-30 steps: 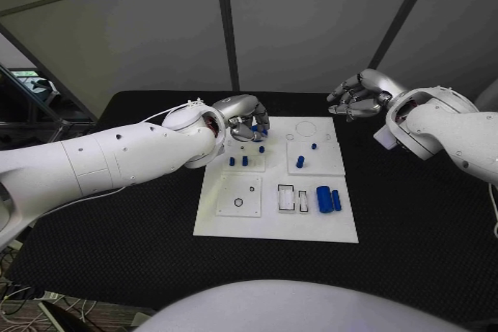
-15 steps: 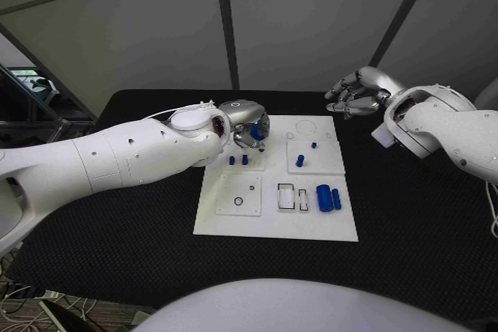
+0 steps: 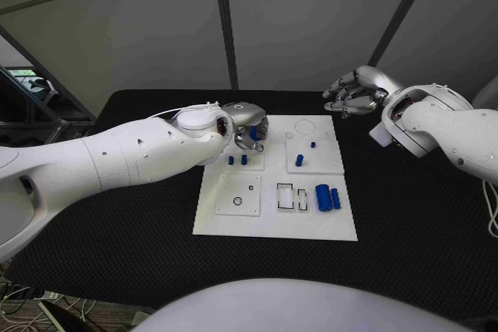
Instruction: Assemble the parts on the task board
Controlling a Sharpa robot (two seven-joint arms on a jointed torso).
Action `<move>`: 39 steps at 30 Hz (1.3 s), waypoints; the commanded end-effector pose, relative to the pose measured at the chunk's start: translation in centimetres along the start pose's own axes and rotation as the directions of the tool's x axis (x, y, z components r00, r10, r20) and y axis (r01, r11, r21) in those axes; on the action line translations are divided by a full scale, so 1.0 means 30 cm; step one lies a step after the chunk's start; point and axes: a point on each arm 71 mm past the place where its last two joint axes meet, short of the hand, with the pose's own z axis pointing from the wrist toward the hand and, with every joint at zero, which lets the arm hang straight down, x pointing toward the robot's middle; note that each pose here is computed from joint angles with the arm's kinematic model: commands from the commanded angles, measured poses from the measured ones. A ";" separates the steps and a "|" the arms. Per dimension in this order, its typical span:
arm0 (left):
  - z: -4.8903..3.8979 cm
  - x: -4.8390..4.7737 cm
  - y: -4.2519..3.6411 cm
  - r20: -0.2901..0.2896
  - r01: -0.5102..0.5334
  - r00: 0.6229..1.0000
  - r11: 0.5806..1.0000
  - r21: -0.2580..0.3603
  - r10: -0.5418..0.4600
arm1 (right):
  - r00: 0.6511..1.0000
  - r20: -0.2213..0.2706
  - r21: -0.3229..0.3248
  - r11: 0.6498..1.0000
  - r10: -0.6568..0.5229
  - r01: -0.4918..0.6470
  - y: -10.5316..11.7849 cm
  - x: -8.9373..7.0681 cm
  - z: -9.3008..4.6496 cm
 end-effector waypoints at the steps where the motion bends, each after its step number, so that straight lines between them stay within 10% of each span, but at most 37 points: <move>1: 0.005 0.005 -0.002 -0.027 -0.020 0.999 1.000 0.002 0.020 | 1.000 0.013 -0.011 1.000 0.003 -0.003 0.007 -0.005 0.001; 39: 0.030 0.045 -0.004 -0.081 -0.012 0.997 1.000 0.007 0.013 | 1.000 0.005 -0.011 1.000 0.005 -0.005 0.015 0.001 0.003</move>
